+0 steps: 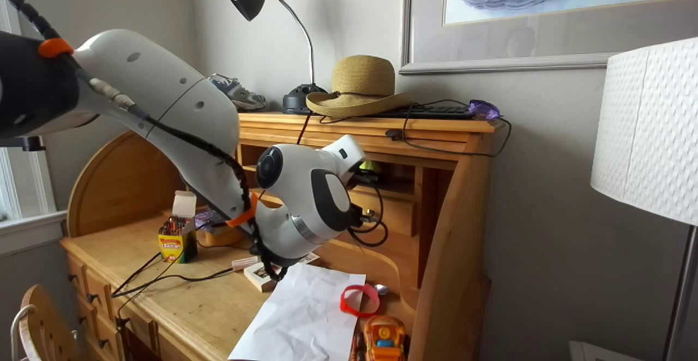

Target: Put the green ball in the right top compartment

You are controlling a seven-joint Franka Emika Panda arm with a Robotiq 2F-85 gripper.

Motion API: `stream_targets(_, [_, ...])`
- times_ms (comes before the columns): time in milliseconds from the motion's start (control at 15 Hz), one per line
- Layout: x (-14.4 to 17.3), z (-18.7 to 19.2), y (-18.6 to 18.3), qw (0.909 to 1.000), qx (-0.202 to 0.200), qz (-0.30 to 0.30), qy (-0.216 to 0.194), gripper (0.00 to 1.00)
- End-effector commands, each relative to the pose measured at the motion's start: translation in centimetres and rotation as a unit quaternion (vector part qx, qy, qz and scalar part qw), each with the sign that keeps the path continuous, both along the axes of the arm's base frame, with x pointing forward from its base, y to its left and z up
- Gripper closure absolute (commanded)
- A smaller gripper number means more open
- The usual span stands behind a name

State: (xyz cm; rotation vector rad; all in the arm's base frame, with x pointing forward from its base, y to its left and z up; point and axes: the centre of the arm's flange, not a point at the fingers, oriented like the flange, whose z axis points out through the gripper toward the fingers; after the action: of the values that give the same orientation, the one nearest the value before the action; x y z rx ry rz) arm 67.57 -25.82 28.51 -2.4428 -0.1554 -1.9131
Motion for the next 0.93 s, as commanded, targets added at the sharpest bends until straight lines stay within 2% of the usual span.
stream_targets(0, [2.2,1.0,-0.4,1.0,0.003,0.007,0.003,0.63])
stream_targets(333, [2.5,1.2,-0.3,0.9999,0.0,0.01,0.013,0.63])
stream_targets(400, [2.5,1.2,-0.3,0.9998,-0.001,0.011,0.016,0.13])
stream_targets(600, [2.6,1.6,-0.3,0.9998,-0.005,0.01,0.016,0.01])
stream_targets(867, [2.2,2.1,-0.2,0.9997,-0.015,0.02,0.004,0.0])
